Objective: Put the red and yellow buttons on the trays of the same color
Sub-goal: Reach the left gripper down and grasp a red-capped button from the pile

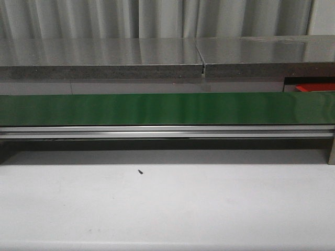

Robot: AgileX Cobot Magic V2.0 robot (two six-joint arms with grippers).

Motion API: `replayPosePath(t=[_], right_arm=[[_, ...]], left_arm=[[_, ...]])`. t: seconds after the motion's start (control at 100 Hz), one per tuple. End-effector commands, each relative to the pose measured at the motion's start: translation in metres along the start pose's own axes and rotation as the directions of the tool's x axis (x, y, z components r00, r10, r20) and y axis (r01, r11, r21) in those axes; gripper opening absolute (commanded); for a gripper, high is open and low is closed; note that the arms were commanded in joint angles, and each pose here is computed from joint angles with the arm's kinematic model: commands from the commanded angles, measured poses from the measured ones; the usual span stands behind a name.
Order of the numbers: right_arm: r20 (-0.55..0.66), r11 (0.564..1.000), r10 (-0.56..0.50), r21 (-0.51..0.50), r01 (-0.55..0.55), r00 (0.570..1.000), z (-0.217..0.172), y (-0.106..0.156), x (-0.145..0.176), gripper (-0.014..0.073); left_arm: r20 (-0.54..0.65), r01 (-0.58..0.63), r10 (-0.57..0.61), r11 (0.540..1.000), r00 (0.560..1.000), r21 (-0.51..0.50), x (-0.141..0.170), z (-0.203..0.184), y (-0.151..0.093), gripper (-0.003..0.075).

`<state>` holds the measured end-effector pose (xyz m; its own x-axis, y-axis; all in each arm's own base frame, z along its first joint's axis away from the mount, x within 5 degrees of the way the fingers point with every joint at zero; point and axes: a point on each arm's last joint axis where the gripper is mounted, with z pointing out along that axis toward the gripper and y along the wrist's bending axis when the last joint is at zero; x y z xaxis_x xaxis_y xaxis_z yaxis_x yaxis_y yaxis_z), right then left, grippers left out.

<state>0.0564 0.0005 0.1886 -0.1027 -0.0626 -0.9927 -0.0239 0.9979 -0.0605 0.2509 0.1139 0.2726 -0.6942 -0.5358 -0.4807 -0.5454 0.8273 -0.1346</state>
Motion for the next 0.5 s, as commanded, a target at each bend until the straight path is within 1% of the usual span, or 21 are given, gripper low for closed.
replayPosePath(t=[0.0,0.27,0.49], right_arm=[[0.091,1.000,-0.009,0.004,0.009,0.996,-0.001,0.000,-0.008,-0.0066],[0.091,1.000,-0.009,0.004,0.009,0.996,-0.001,0.000,-0.008,-0.0066],[0.090,1.000,-0.009,0.004,0.009,0.996,-0.001,0.000,-0.008,-0.0066]], left_arm=[[0.070,0.004,-0.005,1.000,0.998,0.015,-0.021,0.000,-0.003,0.0601],[0.014,0.017,-0.018,1.000,1.000,0.012,-0.036,0.029,-0.005,0.0601],[-0.030,0.027,-0.027,1.000,0.999,0.006,-0.035,0.047,-0.004,0.0601]])
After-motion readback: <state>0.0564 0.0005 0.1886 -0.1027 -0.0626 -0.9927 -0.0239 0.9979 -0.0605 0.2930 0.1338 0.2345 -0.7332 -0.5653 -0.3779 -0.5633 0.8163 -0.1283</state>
